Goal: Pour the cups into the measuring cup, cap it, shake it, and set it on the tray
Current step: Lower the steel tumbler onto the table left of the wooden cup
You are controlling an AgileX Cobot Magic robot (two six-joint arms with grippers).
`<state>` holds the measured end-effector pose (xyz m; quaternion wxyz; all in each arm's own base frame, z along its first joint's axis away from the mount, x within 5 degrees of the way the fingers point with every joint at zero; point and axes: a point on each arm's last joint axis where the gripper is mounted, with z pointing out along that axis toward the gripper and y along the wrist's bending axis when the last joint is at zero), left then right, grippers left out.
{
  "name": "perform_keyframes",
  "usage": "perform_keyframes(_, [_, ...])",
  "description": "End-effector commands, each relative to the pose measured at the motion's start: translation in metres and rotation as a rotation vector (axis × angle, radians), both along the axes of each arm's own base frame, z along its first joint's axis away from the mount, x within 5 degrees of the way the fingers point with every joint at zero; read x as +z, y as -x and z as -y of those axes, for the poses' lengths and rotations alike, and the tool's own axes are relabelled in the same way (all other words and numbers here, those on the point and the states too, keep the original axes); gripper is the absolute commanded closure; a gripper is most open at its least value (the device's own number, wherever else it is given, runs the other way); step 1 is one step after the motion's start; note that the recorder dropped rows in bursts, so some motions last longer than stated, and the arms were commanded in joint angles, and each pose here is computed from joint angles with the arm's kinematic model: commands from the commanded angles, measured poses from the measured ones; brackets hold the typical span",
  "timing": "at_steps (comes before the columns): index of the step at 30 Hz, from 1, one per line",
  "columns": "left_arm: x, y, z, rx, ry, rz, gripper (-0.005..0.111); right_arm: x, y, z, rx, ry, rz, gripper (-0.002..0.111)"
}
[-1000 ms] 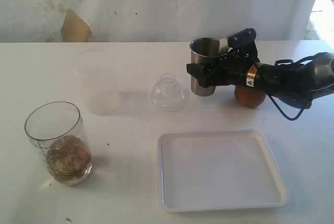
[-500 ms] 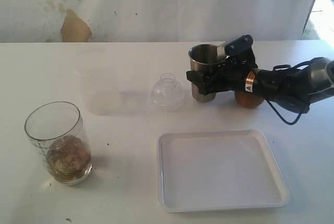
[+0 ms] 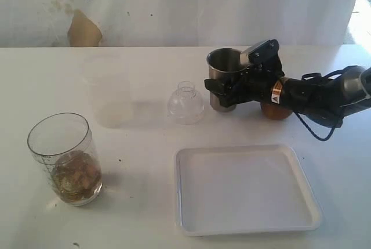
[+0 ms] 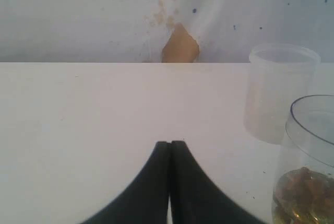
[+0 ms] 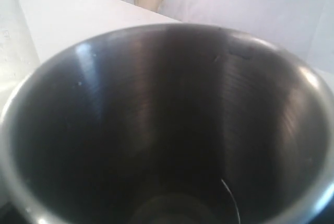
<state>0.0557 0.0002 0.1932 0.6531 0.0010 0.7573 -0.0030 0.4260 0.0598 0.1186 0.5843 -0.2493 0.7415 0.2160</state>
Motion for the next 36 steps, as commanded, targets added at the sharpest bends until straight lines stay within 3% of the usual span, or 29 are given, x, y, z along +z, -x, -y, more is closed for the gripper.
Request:
perform_keyframes(1, [-0.001, 0.0, 0.0, -0.001, 0.001, 0.002, 0.107, -0.007, 0.002, -0.003, 0.038, 0.002, 0.008, 0.108])
perform_keyframes(26, [-0.001, 0.0, 0.0, -0.001, 0.001, 0.002, 0.107, -0.019, 0.009, -0.012, 0.141, -0.022, 0.013, 0.108])
perform_keyframes(36, [-0.001, 0.0, 0.0, -0.001, 0.001, 0.002, 0.107, -0.012, 0.014, -0.033, 0.22, -0.078, 0.065, 0.108])
